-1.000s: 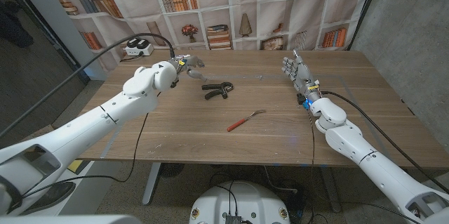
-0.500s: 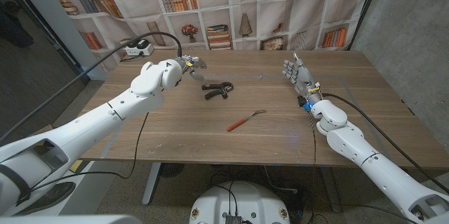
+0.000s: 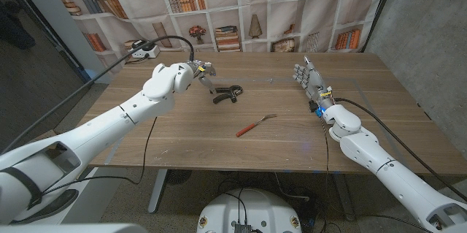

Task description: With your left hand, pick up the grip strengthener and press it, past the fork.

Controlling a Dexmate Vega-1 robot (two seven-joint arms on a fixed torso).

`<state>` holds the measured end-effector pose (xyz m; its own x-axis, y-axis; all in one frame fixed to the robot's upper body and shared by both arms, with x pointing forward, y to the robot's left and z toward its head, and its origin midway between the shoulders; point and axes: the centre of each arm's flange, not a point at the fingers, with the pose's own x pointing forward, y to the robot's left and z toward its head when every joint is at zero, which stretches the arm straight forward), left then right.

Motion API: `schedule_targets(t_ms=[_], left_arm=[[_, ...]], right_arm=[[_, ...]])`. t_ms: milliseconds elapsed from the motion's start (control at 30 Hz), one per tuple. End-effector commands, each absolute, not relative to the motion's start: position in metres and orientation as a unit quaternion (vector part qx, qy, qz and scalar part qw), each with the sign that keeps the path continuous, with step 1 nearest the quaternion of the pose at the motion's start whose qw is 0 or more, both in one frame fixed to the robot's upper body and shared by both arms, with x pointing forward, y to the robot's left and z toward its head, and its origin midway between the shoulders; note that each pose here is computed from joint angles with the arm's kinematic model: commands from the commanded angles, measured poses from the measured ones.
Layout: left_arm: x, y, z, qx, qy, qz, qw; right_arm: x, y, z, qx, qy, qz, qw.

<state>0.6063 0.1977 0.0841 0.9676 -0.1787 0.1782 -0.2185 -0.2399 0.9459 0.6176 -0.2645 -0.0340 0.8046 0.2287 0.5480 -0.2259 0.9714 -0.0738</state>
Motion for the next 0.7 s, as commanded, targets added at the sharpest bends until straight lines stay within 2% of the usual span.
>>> schedule_targets(t_ms=[33, 700], left_arm=[[0.617, 0.196, 0.075, 0.788, -0.122, 0.007, 0.603], [0.637, 0.181, 0.056, 0.795, -0.116, -0.022, 0.595]], right_arm=[[0.615, -0.262, -0.034, -0.009, -0.287, 0.122, 0.950], [0.615, -0.258, -0.034, -0.014, -0.285, 0.127, 0.950]])
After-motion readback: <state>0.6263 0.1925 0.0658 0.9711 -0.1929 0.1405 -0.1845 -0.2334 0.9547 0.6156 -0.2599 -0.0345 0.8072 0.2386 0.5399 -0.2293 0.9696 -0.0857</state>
